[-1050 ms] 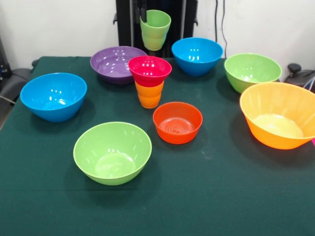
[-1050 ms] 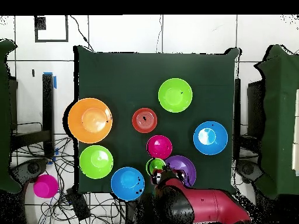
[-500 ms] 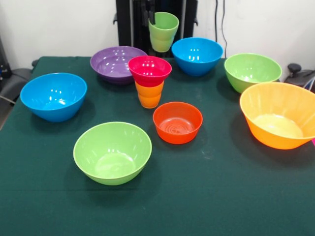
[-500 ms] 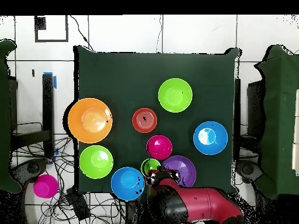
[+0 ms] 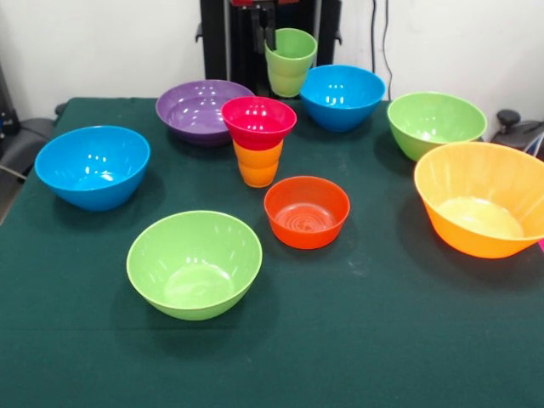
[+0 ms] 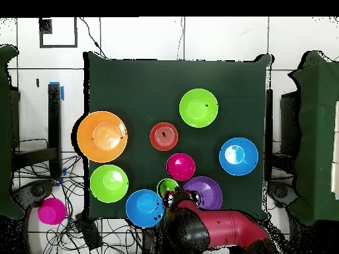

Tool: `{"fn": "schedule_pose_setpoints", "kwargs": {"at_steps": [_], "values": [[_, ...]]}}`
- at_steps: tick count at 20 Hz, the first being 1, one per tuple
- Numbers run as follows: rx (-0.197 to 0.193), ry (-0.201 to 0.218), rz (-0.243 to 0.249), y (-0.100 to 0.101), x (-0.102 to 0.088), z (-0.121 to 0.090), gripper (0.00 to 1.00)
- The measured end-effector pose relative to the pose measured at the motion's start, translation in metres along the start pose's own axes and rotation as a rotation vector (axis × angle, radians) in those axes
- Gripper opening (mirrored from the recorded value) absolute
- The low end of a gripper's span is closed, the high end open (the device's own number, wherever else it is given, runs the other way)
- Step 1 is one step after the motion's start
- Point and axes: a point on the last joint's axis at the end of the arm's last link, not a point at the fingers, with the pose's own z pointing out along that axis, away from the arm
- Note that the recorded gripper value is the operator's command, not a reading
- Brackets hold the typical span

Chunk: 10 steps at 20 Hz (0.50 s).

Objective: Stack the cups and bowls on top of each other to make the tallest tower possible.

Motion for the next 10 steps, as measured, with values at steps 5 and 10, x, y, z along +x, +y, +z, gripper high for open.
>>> {"fn": "schedule_pose_setpoints", "kwargs": {"at_steps": [5, 10], "values": [[0.002, -0.015, 0.011, -0.0022, -0.003, 0.0041, 0.0], [0.006, -0.031, 0.016, -0.0071, -0.0089, 0.0055, 0.0]]}}
